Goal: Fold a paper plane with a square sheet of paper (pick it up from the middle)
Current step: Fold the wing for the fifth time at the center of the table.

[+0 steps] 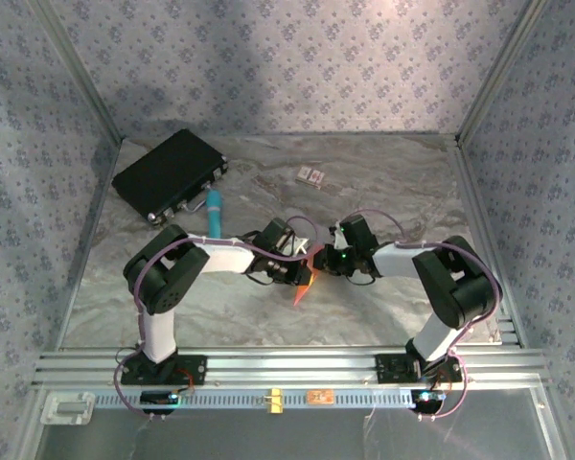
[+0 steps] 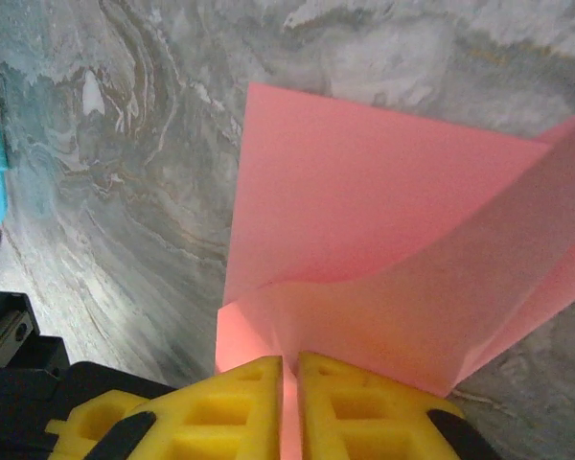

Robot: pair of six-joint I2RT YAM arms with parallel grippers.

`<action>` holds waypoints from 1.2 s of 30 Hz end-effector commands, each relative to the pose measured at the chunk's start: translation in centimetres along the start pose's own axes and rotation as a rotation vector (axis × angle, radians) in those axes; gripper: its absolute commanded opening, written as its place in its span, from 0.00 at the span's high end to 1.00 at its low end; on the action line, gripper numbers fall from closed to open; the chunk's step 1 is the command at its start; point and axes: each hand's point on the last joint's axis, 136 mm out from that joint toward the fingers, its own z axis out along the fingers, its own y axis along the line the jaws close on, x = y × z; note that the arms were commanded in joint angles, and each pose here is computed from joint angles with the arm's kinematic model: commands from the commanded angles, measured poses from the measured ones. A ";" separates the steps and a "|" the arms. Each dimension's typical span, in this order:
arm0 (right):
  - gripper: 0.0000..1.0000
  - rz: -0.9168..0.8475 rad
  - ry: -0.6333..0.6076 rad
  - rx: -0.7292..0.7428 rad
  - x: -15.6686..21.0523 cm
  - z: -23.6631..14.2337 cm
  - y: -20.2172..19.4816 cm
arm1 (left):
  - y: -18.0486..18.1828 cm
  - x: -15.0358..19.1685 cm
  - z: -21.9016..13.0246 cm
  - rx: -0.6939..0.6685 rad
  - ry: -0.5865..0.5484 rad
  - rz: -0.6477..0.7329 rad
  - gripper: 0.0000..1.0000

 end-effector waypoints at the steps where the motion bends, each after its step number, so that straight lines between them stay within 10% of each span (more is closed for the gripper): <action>1: 0.86 0.051 -0.030 0.069 -1.0 0.2 -3.0 | 4.1 4.4 0.4 -0.131 0.122 -0.099 1.00; 18: 0.84 0.214 -0.191 0.183 -7.0 -2.2 -8.1 | 4.5 4.7 0.7 -0.143 0.140 -0.109 1.00; 36: 0.82 0.022 -0.147 0.006 -4.7 -3.6 -0.2 | 3.8 3.6 0.6 -0.120 0.100 -0.109 1.00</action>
